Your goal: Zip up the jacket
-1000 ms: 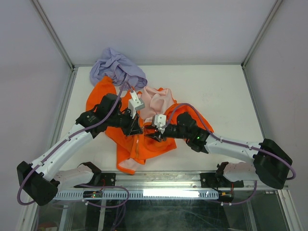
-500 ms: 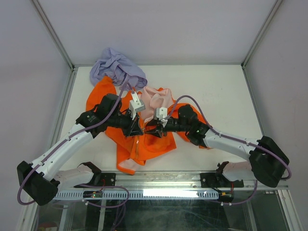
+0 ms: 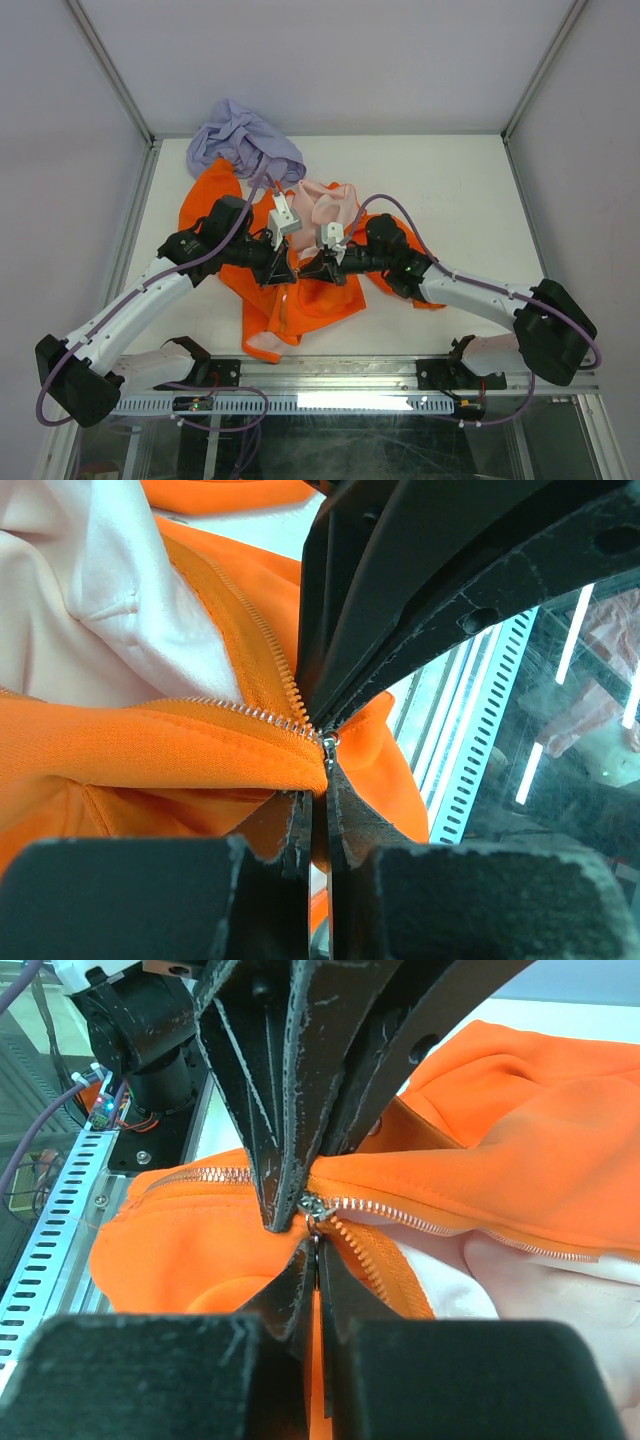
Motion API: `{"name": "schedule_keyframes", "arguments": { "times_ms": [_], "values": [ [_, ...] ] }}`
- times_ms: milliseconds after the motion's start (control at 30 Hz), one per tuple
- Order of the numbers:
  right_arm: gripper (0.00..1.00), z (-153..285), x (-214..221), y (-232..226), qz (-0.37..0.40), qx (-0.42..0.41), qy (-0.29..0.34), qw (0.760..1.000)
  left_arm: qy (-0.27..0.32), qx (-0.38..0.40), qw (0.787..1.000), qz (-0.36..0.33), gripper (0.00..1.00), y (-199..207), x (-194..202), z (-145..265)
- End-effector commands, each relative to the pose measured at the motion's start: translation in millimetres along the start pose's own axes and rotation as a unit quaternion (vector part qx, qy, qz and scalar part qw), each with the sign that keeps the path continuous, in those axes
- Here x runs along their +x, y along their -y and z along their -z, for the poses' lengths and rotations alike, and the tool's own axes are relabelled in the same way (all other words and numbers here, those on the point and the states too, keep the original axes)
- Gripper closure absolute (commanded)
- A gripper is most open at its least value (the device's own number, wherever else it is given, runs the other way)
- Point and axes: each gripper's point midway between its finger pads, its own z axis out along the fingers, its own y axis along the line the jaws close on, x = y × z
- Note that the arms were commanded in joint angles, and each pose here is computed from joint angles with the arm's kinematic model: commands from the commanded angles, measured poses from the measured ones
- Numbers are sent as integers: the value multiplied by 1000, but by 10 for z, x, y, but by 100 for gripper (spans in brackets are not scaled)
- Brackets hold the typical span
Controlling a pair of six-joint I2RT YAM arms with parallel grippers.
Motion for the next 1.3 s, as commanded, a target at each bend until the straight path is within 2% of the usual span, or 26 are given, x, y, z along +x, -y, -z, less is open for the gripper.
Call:
{"name": "schedule_keyframes", "arguments": {
  "times_ms": [0,167,200,433,533,633,767,900,1000,1133,1200,1267],
  "values": [
    [100,46,-383,163,29,26,27,999,45,19,998,-40,100,135,-289,95],
    [100,197,-570,242,15,40,13,999,43,7,998,-37,100,126,-266,132],
    [100,356,-506,706,25,167,-24,985,43,5,998,-37,100,123,-262,140],
    [100,830,-323,1436,6,343,-132,930,46,6,998,-37,100,159,-249,172],
    [100,1137,-237,1797,-14,419,-148,896,50,0,998,-39,100,153,-255,194],
    [100,1563,-155,2174,-22,503,-164,848,60,-7,997,-44,100,167,-301,246],
    [100,2377,-135,2673,-46,607,-167,776,74,-25,995,-55,100,158,-378,331],
    [100,3279,-287,2962,-54,690,-150,706,85,-45,993,-64,100,149,-463,427],
    [100,3931,-434,3020,-74,740,-121,657,93,-69,991,-71,100,108,-521,503],
    [100,4611,-654,2900,-78,787,-98,604,103,-119,984,-81,100,-26,-595,604],
    [100,4831,-760,2823,-74,800,-88,589,103,-145,980,-84,100,-116,-625,636],
    [100,4954,-893,2735,-67,802,-85,588,105,-170,976,-85,100,-205,-670,664]
  ]
}}
